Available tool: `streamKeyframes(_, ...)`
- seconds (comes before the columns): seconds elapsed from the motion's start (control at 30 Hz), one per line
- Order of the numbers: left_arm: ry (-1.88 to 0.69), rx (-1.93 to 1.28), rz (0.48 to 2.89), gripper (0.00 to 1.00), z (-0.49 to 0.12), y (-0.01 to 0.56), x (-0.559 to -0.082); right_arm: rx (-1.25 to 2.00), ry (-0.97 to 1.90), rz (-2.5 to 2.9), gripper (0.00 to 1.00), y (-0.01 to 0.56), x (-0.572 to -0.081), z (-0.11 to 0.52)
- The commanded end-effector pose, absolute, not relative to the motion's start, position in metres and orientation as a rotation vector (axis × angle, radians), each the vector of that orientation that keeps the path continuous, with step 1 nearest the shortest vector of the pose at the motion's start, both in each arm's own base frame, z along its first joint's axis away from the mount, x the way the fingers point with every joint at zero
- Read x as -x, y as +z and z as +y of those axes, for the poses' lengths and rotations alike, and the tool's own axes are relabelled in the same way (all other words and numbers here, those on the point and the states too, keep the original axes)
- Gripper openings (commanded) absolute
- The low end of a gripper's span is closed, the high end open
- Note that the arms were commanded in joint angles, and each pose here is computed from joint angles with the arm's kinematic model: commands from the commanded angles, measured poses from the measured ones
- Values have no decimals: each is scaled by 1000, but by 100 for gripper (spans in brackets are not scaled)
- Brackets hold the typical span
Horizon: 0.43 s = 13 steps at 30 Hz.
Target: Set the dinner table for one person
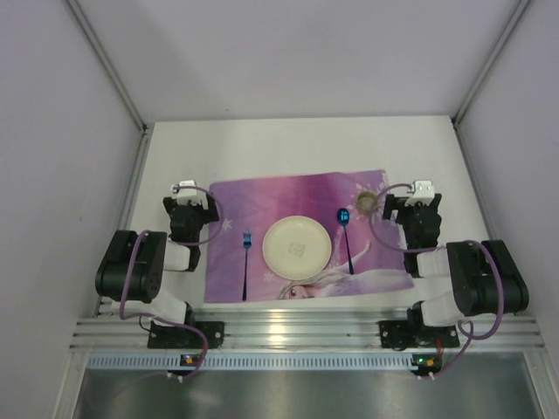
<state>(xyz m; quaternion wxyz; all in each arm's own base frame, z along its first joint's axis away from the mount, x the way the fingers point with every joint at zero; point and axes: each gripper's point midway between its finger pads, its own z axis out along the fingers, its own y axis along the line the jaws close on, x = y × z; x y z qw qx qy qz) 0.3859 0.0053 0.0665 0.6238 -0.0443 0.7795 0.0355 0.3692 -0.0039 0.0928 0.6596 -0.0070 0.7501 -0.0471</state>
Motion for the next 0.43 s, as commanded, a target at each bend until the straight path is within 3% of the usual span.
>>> streamKeyframes(0.0,62,97,1717,99,4,84,-391,10,-72,1593,100,121,-379,1)
streamKeyframes(0.4,65,99,1717,99,5,83,-391,9,-66,1596,100,120,-380,1)
